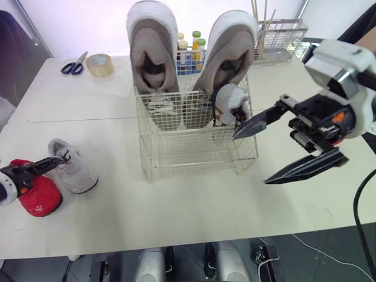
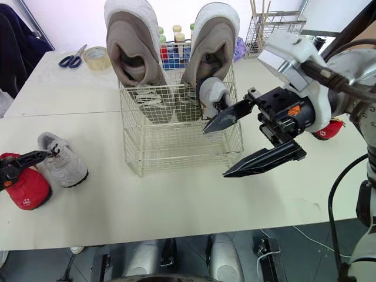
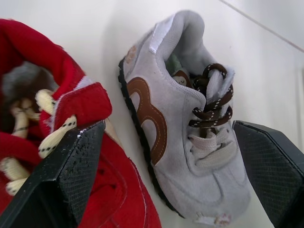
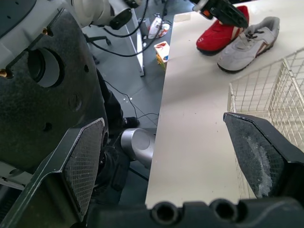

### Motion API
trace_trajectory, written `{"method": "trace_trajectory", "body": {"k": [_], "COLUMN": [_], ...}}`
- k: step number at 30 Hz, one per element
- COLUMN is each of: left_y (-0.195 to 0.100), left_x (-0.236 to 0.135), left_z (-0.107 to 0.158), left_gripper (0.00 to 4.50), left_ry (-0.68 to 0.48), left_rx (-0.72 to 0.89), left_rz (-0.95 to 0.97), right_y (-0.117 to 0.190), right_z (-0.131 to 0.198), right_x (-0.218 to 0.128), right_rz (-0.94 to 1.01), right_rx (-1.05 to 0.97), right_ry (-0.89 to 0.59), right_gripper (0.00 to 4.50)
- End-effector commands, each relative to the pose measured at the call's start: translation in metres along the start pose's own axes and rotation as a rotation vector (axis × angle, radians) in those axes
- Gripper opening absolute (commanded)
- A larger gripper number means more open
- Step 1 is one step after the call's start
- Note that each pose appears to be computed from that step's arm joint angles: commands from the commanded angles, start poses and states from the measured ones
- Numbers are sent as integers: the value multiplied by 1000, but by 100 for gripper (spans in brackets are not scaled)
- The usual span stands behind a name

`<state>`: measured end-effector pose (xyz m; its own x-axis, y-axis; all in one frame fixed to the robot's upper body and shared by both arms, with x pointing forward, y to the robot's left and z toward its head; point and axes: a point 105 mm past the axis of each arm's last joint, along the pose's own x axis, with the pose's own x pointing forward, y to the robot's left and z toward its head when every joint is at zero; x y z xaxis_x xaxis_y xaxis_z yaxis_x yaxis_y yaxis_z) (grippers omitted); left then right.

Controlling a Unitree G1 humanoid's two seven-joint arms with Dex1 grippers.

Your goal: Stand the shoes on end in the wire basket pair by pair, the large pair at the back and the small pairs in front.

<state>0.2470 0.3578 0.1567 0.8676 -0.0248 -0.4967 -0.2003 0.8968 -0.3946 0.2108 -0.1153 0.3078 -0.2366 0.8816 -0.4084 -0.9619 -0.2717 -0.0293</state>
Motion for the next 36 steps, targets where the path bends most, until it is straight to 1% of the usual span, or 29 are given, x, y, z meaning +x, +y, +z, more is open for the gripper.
{"method": "trace_trajectory", "body": {"k": [1,5,6,8,10,12,15,18,21,22,24,25,28,30,32,34,36], "left_y": [2,5,4,0,-2,-2,-7,-13,-23,-29,-56,-74,-130,-164,-190,-212,-241], "left_x": [16,36,39,43,44,44,41,29,7,-4,-37,-55,-84,-97,-101,-97,-100], "left_z": [0,-2,-2,0,0,1,9,28,56,71,105,114,119,113,101,82,60], "left_gripper": [450,450,425,364,272,170,37,37,37,37,37,37,37,37,37,37,37], "left_ry": [38,85,91,97,101,98,52,-49,-191,-286,-554,-662,-796,-861,-893,-898,-924], "left_rx": [2,16,19,29,31,26,14,15,61,120,313,388,446,485,534,576,613], "left_rz": [27,71,73,55,51,45,13,-32,-86,-100,-143,-193,-413,-533,-600,-638,-727], "right_y": [2,-1,-2,-2,-1,-1,-4,-8,-11,-13,-16,-19,-29,-33,-37,-41,-46], "right_z": [9,11,12,15,18,20,21,22,29,31,36,38,41,41,41,39,39], "right_x": [1,1,0,-2,-5,-8,-13,-19,-26,-28,-35,-39,-49,-53,-56,-62,-69], "right_rz": [-16,-42,-51,-62,-74,-92,-126,-171,-223,-246,-308,-343,-435,-469,-493,-513,-544], "right_rx": [-62,-81,-88,-97,-106,-118,-125,-129,-138,-143,-152,-157,-170,-172,-171,-165,-161], "right_ry": [-1,12,17,24,30,40,47,33,-25,-47,-91,-109,-157,-175,-189,-189,-174], "right_gripper": [438,438,445,450,450,450,450,450,450,450,450,450,450,450,450,450,450]}}
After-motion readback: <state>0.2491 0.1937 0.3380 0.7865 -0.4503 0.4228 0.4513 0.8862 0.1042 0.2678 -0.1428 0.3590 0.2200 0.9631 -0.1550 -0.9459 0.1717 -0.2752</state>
